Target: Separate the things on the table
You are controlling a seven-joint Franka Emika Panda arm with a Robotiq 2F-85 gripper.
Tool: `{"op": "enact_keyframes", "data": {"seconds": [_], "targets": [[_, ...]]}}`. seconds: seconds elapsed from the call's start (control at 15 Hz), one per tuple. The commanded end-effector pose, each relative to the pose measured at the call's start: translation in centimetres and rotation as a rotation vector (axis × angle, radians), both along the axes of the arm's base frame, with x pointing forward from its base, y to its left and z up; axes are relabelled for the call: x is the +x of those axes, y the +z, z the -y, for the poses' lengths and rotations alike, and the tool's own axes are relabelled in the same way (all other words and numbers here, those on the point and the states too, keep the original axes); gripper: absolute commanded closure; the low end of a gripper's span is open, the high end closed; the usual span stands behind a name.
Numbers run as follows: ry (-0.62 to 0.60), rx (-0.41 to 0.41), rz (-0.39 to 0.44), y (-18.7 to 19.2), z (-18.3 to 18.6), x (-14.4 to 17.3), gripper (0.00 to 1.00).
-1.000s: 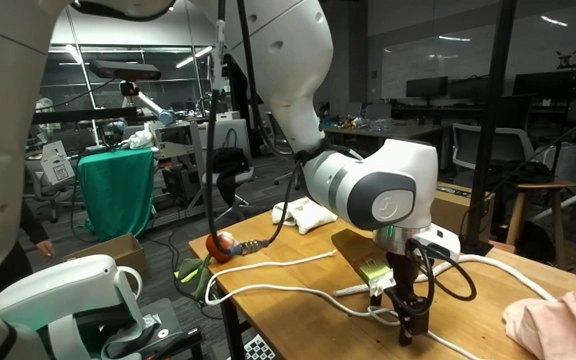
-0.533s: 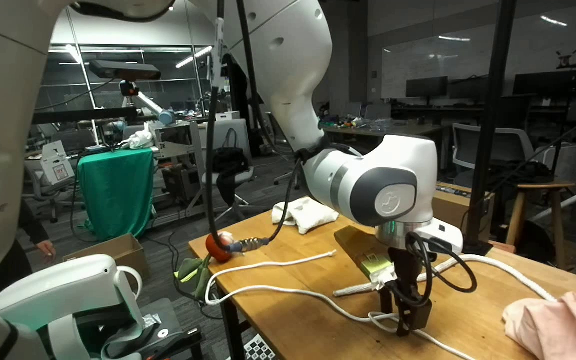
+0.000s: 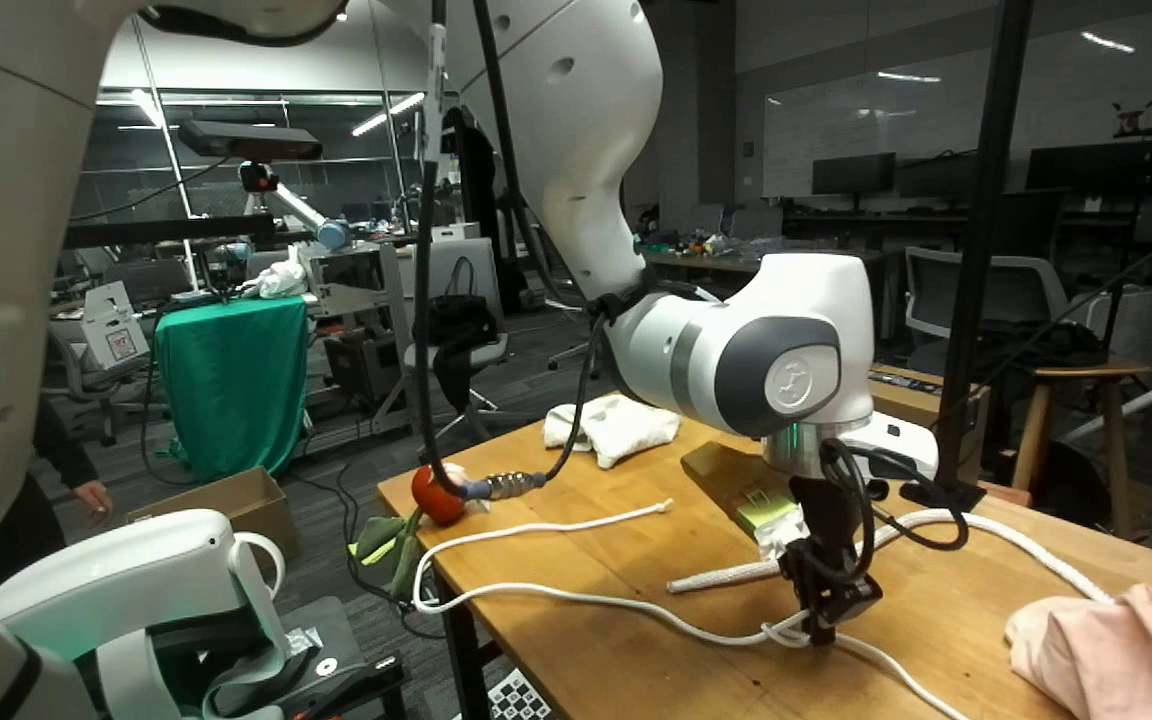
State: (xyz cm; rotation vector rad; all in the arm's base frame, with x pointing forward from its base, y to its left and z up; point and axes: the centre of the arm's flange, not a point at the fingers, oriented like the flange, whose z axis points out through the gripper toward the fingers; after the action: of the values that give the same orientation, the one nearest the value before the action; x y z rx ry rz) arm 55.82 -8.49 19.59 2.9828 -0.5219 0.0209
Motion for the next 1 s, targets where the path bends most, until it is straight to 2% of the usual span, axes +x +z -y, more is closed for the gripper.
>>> {"op": "enact_keyframes", "data": {"seconds": [0.0,0.07,0.6,0.93], "targets": [[-0.012,-0.068,0.076,2.7,0.2,0.6,0.93],[-0.016,-0.085,0.104,3.7,0.4,0.8,0.96],[-0.119,-0.234,0.41,15.3,3.8,0.6,0.94],[-0.17,-0.285,0.531,19.8,4.4,-0.4,0.94]]}}
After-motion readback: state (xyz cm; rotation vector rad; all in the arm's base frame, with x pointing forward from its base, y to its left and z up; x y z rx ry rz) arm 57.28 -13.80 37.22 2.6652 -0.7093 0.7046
